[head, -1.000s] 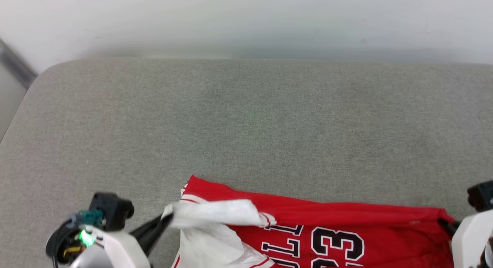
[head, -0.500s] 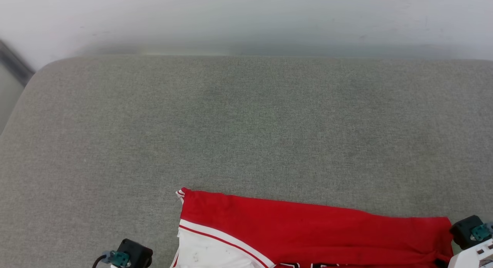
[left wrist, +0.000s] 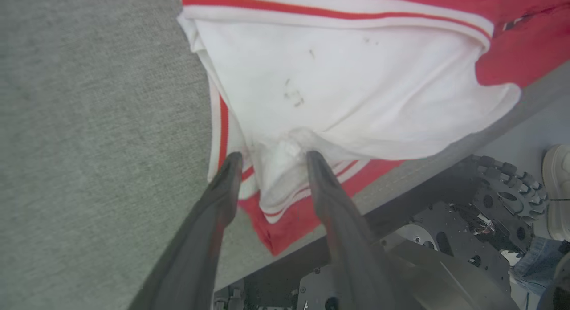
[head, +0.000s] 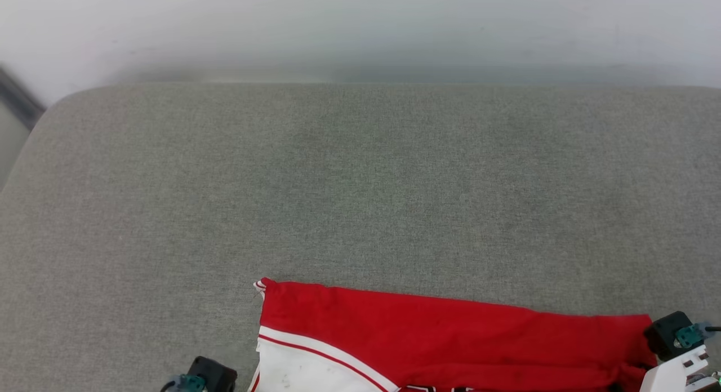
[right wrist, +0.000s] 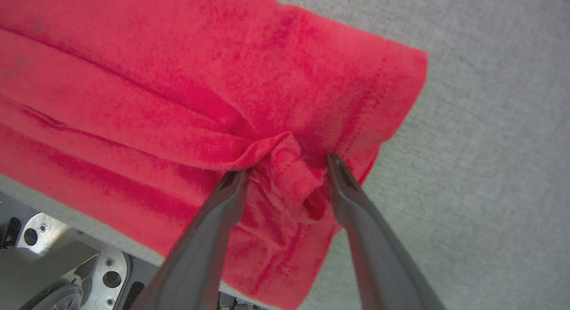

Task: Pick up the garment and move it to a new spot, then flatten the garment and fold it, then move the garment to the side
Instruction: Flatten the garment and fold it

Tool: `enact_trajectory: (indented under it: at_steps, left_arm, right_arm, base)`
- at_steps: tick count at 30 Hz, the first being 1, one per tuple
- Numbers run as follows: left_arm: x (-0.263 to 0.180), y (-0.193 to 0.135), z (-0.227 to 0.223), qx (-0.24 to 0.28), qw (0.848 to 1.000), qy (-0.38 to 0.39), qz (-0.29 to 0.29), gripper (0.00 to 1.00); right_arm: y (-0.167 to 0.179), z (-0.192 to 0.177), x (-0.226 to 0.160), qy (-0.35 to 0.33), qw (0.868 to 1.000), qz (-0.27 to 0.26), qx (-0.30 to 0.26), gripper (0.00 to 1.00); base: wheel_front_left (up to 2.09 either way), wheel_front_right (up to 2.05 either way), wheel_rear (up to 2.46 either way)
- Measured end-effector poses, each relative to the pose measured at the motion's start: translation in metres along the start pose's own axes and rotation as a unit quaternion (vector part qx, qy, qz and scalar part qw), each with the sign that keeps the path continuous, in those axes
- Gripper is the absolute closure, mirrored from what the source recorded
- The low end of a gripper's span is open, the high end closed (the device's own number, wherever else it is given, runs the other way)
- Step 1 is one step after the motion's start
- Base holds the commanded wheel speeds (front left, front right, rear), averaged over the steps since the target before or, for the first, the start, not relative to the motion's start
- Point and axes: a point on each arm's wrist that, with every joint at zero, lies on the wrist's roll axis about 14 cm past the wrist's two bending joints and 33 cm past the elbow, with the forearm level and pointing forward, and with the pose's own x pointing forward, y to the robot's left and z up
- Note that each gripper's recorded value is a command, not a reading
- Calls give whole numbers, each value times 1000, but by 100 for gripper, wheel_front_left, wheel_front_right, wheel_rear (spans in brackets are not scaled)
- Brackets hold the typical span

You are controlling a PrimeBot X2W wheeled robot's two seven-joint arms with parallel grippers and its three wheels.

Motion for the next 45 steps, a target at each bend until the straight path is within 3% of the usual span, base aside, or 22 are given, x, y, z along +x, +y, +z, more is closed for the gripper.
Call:
enact_trajectory:
  at_steps: [5,10,16,21,24,27,37,45]
  left_arm:
    - [-5,2,27,1,998,-69,7,0]
    - [-20,5,73,11,983,-183,27,0]
    - [-55,28,126,24,932,-347,100,0]
    - [-68,40,134,-4,905,-399,144,0]
    - [-90,45,156,-13,874,-455,169,0]
    - [-101,49,155,-11,860,-474,186,0]
    - [-105,59,138,-9,854,-477,208,0]
    - [-92,62,127,-4,865,-456,209,0]
  right_arm:
    - [-6,30,-13,-57,998,-7,25,0]
    - [-14,56,-34,-106,993,-24,34,0]
    - [-21,68,-53,-143,985,-46,80,0]
    - [-22,50,-51,-128,980,-61,141,0]
    - [-24,39,-48,-121,974,-70,177,0]
    - [-21,23,-41,-100,971,-74,205,0]
    - [-17,-14,-20,-48,961,-77,261,0]
    - [-9,-25,2,-16,962,-60,266,0]
  base:
    - [0,0,0]
    - [0,0,0]
    - [0,0,0]
    - [0,0,0]
    - [0,0,0]
    - [0,0,0]
    - [0,0,0]
    - [0,0,0]
